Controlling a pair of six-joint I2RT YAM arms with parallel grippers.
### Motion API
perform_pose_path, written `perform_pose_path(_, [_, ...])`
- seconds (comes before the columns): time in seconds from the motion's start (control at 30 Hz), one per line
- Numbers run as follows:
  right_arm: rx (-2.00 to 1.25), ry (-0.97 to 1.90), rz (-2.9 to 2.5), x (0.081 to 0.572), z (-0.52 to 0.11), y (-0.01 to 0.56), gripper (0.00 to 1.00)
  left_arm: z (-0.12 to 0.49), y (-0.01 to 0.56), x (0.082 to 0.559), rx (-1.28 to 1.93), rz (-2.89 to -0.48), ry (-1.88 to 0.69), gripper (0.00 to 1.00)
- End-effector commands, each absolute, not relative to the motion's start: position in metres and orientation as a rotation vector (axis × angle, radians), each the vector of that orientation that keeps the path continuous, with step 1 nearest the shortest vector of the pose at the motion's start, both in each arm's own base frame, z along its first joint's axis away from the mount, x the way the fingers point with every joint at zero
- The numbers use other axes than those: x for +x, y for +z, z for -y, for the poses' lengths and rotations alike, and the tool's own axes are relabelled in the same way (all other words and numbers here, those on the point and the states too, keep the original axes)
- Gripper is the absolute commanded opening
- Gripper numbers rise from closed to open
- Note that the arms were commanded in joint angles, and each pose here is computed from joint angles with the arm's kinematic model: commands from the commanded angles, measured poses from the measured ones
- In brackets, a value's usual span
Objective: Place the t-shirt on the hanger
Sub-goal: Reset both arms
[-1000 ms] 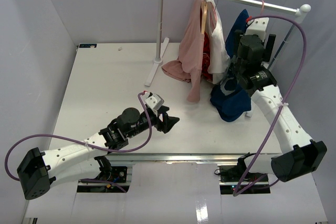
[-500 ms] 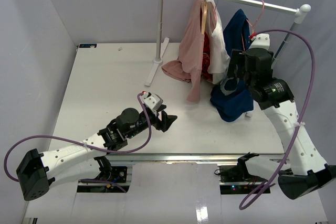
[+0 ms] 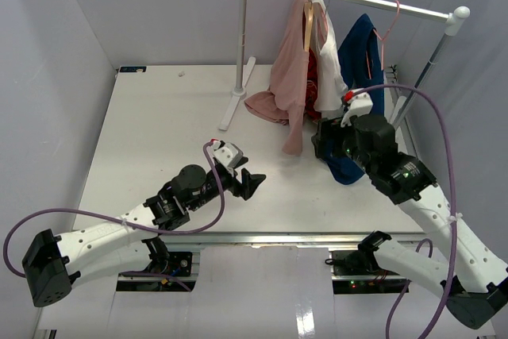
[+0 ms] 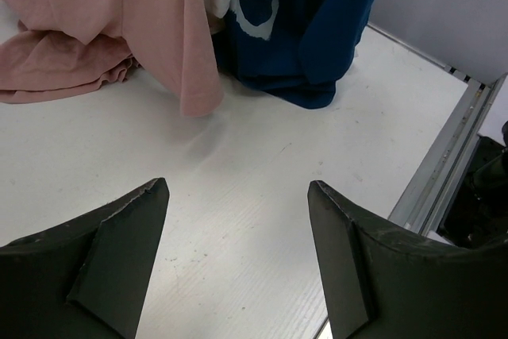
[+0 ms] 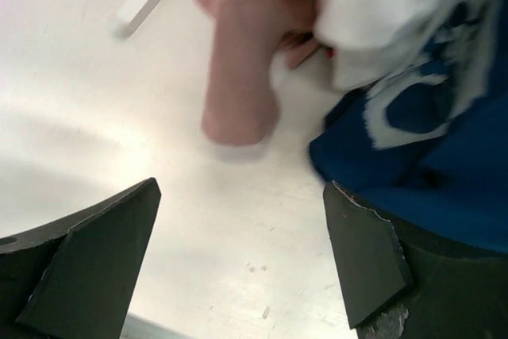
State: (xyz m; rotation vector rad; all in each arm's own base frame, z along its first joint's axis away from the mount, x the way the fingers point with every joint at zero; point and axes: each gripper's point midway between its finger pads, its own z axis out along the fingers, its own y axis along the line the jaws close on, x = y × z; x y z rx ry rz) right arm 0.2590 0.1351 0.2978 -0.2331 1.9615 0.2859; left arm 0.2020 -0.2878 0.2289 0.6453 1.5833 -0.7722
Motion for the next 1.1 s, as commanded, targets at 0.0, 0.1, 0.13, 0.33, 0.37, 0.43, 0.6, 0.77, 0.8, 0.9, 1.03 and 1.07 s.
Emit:
perform_pose_path(0.0, [-0.337,0.492,-1.826,0.24,-0.174,0.304,0.9,0.287,0.246,0.192,0.653,-1.508,-0.826,0.9])
perform_pose_path(0.1, [-0.375,0.572,-1.75,0.227,-0.18,0.29,0.9,0.289,0.251,0.184,0.671,-1.482,-0.869,0.98])
perform_pose_path(0.13, [-0.38,0.588,-1.736,0.224,-0.181,0.288,0.9,0.289,0.253,0.183,0.67,-1.472,-0.875,0.98])
perform_pose_path(0.33, [-0.437,0.666,-1.651,0.207,-0.185,0.281,0.9,0.286,0.265,0.175,0.664,-1.417,-0.918,0.98])
perform_pose_path(0.37, [-0.435,0.664,-1.638,0.206,-0.183,0.283,0.9,0.286,0.267,0.17,0.676,-1.401,-0.938,0.98])
perform_pose_path(0.43, [-0.43,0.659,-1.628,0.205,-0.18,0.283,0.9,0.285,0.271,0.166,0.674,-1.376,-0.959,0.98])
perform_pose_path(0.6, [-0.433,0.674,-1.601,0.201,-0.179,0.282,0.9,0.278,0.28,0.163,0.653,-1.336,-0.962,0.98])
perform_pose_path(0.77, [-0.462,0.7,-1.598,0.198,-0.185,0.286,0.9,0.272,0.285,0.162,0.634,-1.303,-0.955,0.98])
perform_pose_path(0.8, [-0.462,0.701,-1.596,0.197,-0.185,0.286,0.9,0.271,0.287,0.161,0.631,-1.294,-0.958,0.98])
perform_pose_path(0.9, [-0.463,0.703,-1.59,0.196,-0.184,0.287,0.9,0.269,0.29,0.158,0.625,-1.279,-0.967,0.98])
perform_pose_path(1.03, [-0.445,0.694,-1.574,0.196,-0.18,0.291,0.9,0.269,0.291,0.157,0.629,-1.274,-0.97,0.98])
perform_pose_path(1.07, [-0.444,0.692,-1.573,0.196,-0.179,0.291,0.9,0.269,0.291,0.157,0.628,-1.274,-0.97,0.98])
